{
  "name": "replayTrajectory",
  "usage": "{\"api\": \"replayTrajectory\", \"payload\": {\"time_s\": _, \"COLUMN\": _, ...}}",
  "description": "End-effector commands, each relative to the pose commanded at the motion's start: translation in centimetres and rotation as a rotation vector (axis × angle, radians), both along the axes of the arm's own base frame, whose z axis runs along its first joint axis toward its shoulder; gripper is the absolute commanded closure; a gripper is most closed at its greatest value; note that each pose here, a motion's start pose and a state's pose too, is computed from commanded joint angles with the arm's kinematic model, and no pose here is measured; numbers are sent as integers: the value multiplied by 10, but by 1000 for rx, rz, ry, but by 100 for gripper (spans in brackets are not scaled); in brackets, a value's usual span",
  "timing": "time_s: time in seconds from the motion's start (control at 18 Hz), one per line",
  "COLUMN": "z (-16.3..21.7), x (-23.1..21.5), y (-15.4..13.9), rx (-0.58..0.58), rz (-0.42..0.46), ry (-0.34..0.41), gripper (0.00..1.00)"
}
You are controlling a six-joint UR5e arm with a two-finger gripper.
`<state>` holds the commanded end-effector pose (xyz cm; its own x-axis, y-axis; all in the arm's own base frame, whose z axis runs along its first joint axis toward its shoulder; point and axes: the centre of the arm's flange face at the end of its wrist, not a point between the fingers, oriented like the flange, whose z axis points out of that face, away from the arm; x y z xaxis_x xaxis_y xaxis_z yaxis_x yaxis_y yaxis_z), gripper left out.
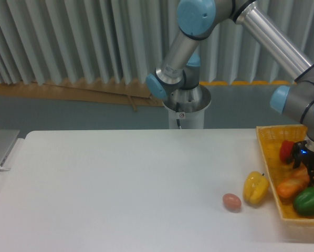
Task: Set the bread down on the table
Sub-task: 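Close the gripper on the middle of the bread loaf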
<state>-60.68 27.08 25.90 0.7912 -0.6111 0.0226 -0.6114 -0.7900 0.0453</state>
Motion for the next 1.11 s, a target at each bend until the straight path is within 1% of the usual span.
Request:
{"api": "replayTrajectory", "payload": {"time_s": 0.06, "z": -1, "x": 1, "y": 0, "rx": -1, "rz": -2, "ry": -3, "gripper": 47}}
{"api": "replayTrajectory", "payload": {"time_s": 0.17, "z": 1, "x": 1, "y": 1, "rx": -2, "rz": -5, "ry": 0, "gripper": 52}}
{"api": "replayTrajectory", "payload": {"time_s": 0.44, "z": 5, "x": 2, "y": 2, "rx": 0, "rz": -6, "ry": 6, "gripper": 59}}
{"api": "replayTrajectory", "payload": {"time_s": 0.61, "z": 9, "x": 2, "y": 2, "rx": 1, "rz": -9, "ry": 12, "gripper": 60}}
{"api": "replayTrajectory", "payload": {"time_s": 0.83, "z": 32, "x": 7, "y": 5, "rx": 1, "rz": -15, "ry": 45, "gripper": 61}}
{"api": "replayTrajectory", "payload": {"time_s": 0.94, "z": 42, "x": 10, "y": 5, "rx": -18, "rz": -19, "ry": 62, "gripper": 61}}
{"api": "replayTrajectory", "payload": {"time_s": 1.11, "z": 56, "x": 25, "y": 19, "rx": -9, "rz": -46, "ry": 78, "gripper": 61}}
